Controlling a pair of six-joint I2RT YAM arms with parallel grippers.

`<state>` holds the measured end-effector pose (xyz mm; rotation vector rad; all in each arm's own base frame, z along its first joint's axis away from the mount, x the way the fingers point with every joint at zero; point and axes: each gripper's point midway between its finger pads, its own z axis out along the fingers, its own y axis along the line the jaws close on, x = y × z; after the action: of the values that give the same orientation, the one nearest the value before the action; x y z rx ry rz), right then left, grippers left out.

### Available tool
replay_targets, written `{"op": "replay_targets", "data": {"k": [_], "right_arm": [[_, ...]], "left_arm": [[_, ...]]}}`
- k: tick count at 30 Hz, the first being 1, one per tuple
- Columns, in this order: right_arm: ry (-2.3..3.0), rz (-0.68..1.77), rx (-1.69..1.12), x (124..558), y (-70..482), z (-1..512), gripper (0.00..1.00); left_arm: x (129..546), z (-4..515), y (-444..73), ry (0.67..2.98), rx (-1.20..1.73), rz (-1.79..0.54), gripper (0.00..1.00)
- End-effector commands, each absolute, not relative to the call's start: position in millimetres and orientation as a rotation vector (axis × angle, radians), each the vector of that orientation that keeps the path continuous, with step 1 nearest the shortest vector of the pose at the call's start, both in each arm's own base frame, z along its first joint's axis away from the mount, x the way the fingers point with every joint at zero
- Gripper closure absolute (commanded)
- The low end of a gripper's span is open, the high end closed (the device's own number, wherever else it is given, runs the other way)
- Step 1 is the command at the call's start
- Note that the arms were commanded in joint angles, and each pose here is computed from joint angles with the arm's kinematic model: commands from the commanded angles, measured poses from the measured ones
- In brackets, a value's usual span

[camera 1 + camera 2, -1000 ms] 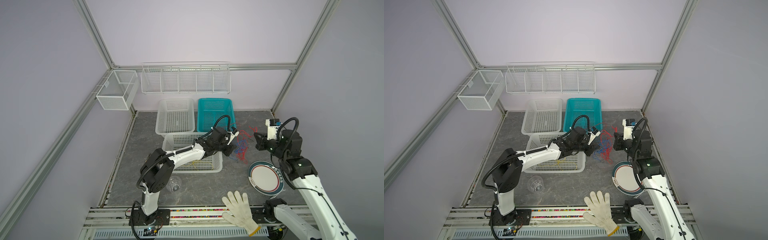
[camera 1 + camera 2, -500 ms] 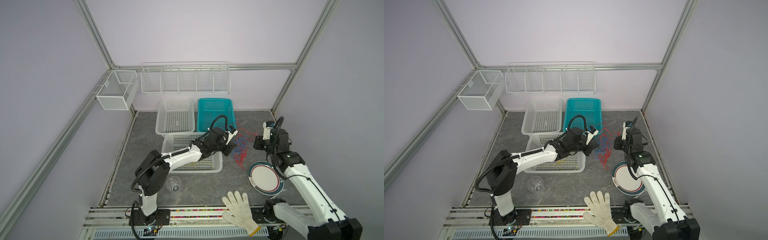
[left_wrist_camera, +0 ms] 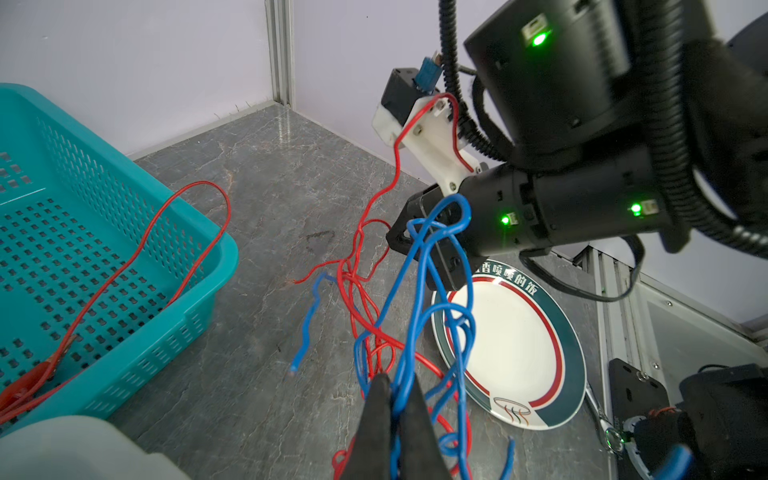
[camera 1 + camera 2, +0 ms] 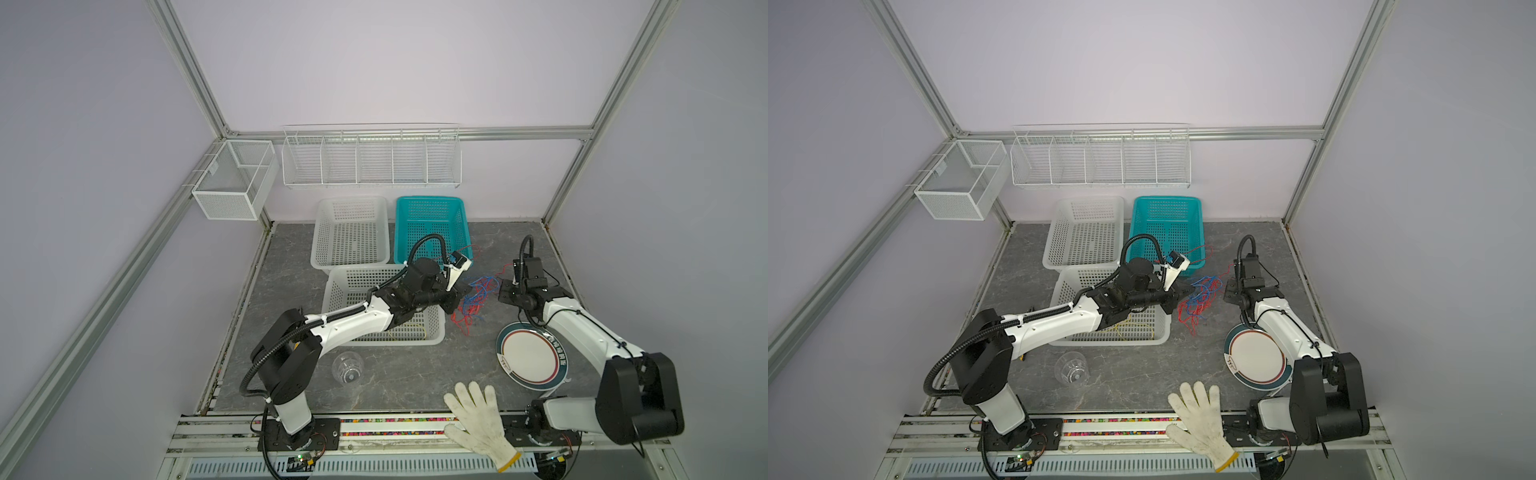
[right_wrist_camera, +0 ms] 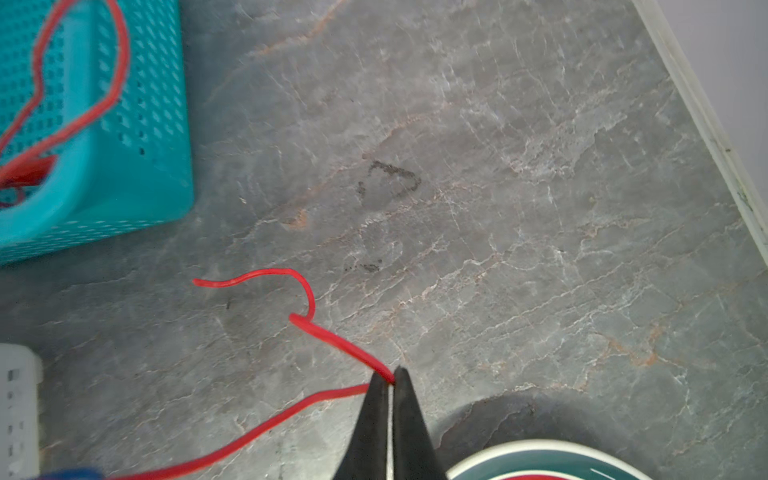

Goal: Untangle the cables

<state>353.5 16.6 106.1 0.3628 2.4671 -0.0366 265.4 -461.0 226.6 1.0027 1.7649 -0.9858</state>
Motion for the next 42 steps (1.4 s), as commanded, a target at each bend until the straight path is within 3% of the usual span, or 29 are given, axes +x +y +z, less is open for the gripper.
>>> {"op": "replay_targets", "data": {"k": [1,5,12,20,26,34,42], "right_arm": [[2.509,-0.133,0.44,348.7,-0.2,91.1,0.93],[2.557,-0.195,0.46,342.7,-8.1,78.5,0.93],[2.523,0.053,0.369,347.1,22.5,96.9,0.92],[2.46,0.139,0.307,336.0,31.7,137.2,0.79],[2.357,0.242,0.251,325.7,42.0,173.6,0.64],[2.17,0.561,0.051,316.6,86.6,230.8,0.56],[2.151,0.703,0.023,319.7,105.2,235.1,0.51]], "left_arm": [[262.9,267.1,-456.3,1.64,0.963,-1.007,1.0],[261.7,274.3,-450.5,1.614,0.948,-0.997,1.0],[267.5,254.4,-458.9,1.664,0.958,-0.991,1.0],[272.2,238.1,-464.0,1.693,0.955,-0.987,1.0],[271.9,232.4,-465.8,1.703,0.965,-0.991,1.0],[271.9,228.5,-466.4,1.711,0.964,-0.995,1.0],[270.4,234.1,-464.7,1.698,0.962,-0.999,1.0]]}}
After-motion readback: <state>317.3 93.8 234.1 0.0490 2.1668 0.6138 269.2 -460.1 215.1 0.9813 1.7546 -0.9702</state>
